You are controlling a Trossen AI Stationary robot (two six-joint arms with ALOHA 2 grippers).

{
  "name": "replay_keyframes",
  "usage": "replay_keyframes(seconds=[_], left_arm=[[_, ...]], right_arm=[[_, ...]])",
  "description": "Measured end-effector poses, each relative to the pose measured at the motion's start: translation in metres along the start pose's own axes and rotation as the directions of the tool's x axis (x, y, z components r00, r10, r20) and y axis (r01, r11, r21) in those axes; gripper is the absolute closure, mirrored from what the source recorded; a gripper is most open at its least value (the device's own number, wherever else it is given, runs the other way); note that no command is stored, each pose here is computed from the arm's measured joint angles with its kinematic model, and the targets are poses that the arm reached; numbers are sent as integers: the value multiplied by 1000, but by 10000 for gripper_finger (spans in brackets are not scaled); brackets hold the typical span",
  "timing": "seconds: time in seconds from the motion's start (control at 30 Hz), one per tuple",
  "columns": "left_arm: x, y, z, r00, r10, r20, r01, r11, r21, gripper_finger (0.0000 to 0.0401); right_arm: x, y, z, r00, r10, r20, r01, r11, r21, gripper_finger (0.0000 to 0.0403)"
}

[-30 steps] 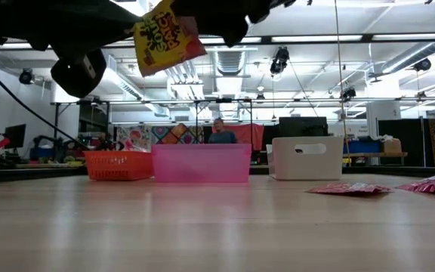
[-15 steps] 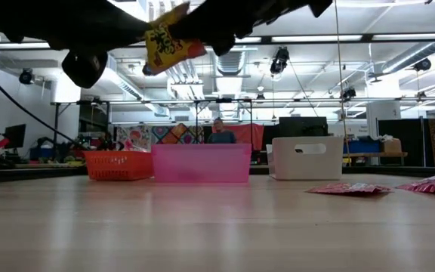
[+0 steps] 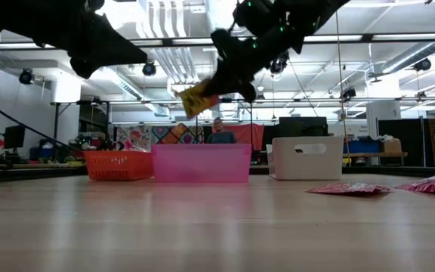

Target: Organize candy in baskets

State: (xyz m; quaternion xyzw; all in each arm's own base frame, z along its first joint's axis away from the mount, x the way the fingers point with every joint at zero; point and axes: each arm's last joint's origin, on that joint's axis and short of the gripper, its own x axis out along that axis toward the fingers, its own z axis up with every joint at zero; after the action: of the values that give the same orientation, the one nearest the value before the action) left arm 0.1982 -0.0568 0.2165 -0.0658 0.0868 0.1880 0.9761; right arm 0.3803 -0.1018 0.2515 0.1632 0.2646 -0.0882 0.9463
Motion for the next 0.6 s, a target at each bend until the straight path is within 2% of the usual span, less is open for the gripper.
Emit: replay_keyframes(seconds=[0.1, 0.2, 0.3, 0.47, 0.6], left_arm=[[-3, 9, 7, 1000, 27, 13, -27, 999, 22, 401], [-6, 15, 12, 999, 39, 28, -40, 998, 53, 401], [-9, 17, 16, 998, 43, 49, -47, 996, 81, 401], [-11, 20, 21, 988, 133, 82, -142, 983, 116, 401], [-11, 21, 24, 977, 188, 100, -202, 967, 154, 401]], right_arm=[[-1, -22, -7, 998, -49, -31, 52, 993, 102, 395], [0, -32, -17, 995, -76, -63, 85, 983, 164, 395], [2, -34, -26, 991, -104, -80, 119, 972, 203, 395], [6, -29, -42, 961, -270, -64, 277, 922, 270, 394], [9, -20, -49, 962, -270, -25, 266, 919, 292, 389]])
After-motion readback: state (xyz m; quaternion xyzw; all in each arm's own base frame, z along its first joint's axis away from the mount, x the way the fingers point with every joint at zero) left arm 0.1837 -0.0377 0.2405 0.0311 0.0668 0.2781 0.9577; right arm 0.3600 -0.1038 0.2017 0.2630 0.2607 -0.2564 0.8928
